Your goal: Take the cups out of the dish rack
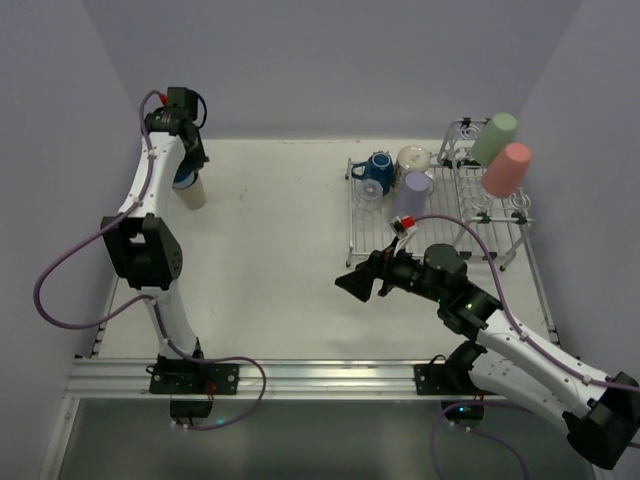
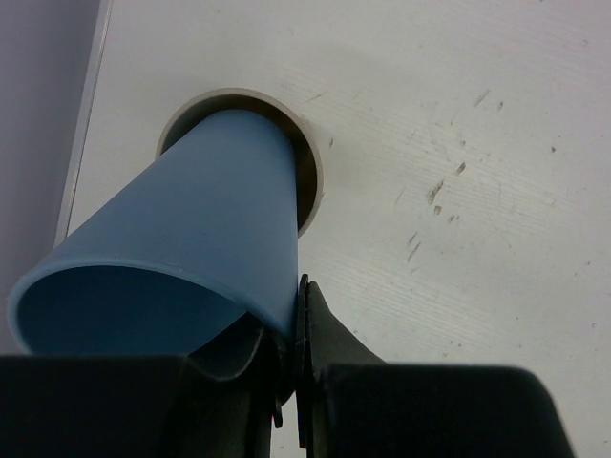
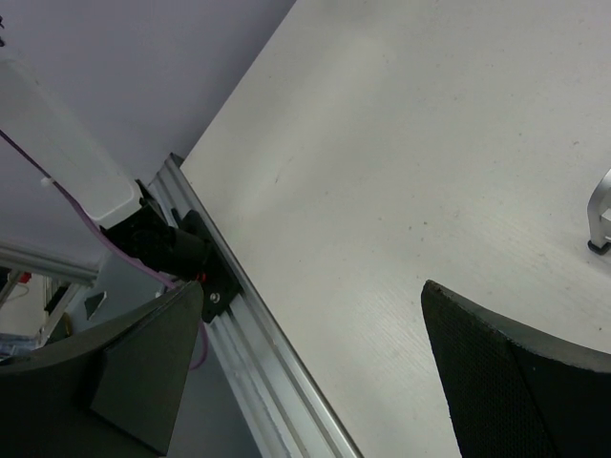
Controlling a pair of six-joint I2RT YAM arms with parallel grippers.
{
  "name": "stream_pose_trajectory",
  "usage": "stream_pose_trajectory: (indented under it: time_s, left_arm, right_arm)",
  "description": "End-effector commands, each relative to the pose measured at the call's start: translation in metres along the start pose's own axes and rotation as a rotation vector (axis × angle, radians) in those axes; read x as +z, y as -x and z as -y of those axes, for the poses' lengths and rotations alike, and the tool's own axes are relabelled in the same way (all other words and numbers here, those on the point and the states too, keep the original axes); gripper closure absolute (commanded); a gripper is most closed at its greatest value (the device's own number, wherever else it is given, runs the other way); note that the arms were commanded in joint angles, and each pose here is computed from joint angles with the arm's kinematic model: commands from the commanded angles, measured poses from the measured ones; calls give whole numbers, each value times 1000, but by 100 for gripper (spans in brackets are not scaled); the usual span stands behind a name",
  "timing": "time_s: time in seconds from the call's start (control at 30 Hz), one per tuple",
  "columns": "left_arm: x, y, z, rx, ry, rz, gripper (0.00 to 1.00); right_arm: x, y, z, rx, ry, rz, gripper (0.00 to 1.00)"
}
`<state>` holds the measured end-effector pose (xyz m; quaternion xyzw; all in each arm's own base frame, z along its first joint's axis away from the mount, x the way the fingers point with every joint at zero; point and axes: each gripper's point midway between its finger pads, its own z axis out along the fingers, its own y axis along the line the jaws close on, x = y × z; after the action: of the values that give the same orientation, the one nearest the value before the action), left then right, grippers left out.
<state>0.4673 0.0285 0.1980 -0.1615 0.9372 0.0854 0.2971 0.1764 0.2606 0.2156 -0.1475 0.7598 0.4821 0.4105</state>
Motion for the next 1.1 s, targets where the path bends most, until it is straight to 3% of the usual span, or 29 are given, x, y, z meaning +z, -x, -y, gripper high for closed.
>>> stream_pose_trajectory:
  time_s: [0.0, 0.33, 0.8, 1.07]
  left_arm:
    - [-7, 12, 6, 35, -72, 20, 100]
    - [16, 12, 9, 40, -87, -9, 99]
    - [32, 27, -8, 28, -67, 13, 51]
    - [27, 43, -7, 25, -86, 58, 44]
  right_arm:
    - [0, 12, -4, -32, -9, 27, 1]
    - [5, 7, 1, -33, -25, 1, 1]
    - [11, 14, 0, -36, -39, 1, 1]
    - [14, 18, 1, -40, -58, -1, 1]
